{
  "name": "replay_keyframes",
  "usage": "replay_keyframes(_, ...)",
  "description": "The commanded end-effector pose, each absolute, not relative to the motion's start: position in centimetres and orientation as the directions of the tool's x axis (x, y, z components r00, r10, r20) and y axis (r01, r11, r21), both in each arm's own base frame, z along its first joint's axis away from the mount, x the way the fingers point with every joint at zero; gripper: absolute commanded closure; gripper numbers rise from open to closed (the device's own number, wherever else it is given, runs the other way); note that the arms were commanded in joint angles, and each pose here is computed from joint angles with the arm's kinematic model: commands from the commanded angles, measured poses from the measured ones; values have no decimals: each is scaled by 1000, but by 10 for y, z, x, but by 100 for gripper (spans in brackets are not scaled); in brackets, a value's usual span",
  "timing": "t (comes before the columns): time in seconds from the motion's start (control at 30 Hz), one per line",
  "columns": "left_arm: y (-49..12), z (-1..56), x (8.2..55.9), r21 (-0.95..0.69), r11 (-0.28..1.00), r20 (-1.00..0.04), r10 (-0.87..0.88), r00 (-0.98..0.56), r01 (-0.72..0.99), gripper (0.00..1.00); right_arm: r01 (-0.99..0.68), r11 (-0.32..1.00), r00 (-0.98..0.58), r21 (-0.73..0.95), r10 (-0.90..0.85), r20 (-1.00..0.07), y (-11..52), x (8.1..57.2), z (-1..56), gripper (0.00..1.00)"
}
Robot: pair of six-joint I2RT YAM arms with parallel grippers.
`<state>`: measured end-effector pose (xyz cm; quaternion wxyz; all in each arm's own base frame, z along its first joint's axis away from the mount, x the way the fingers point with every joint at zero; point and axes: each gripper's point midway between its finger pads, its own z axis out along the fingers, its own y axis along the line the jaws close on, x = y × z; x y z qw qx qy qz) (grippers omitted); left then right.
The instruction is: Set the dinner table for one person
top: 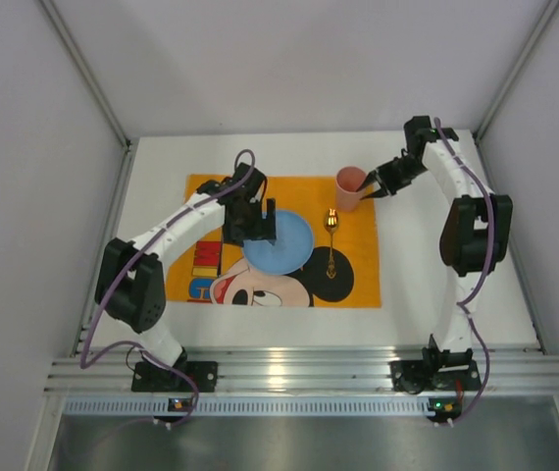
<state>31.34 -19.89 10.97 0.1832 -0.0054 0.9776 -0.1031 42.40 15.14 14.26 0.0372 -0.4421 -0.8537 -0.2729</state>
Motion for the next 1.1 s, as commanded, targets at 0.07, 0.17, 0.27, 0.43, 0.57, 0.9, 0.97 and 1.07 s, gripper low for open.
replay_keyframes(0.07,-204,119,319,-219,974,-355,-28,-935,54,14,745,434,-620,506,730,286,144,436,168,70)
replay_keyframes(0.17,-205,121,322,-220,974,-361,-27,-932,57,14,727,439,-633,529,727,267,142,438,175,65)
replay_keyframes(0.27,-207,119,322,-224,973,-354,-25,-935,59,14,706,443,-648,553,720,249,142,439,182,48)
replay_keyframes(0.43,-210,121,323,-238,969,-354,-29,-935,60,14,646,450,-673,616,716,183,140,445,203,29)
replay_keyframes(0.57,-209,126,325,-236,970,-369,-38,-929,55,14,488,455,-716,745,697,43,144,465,244,21)
replay_keyframes(0.9,-183,186,338,-177,984,-527,-107,-843,-14,2,-326,802,-613,500,223,-758,186,406,391,6)
replay_keyframes(0.97,-176,198,336,-175,984,-554,-129,-823,-37,2,-365,822,-622,437,134,-771,205,373,379,5)
replay_keyframes(1.07,-161,223,327,-179,981,-608,-174,-775,-79,2,-395,859,-591,326,34,-806,203,326,353,0)
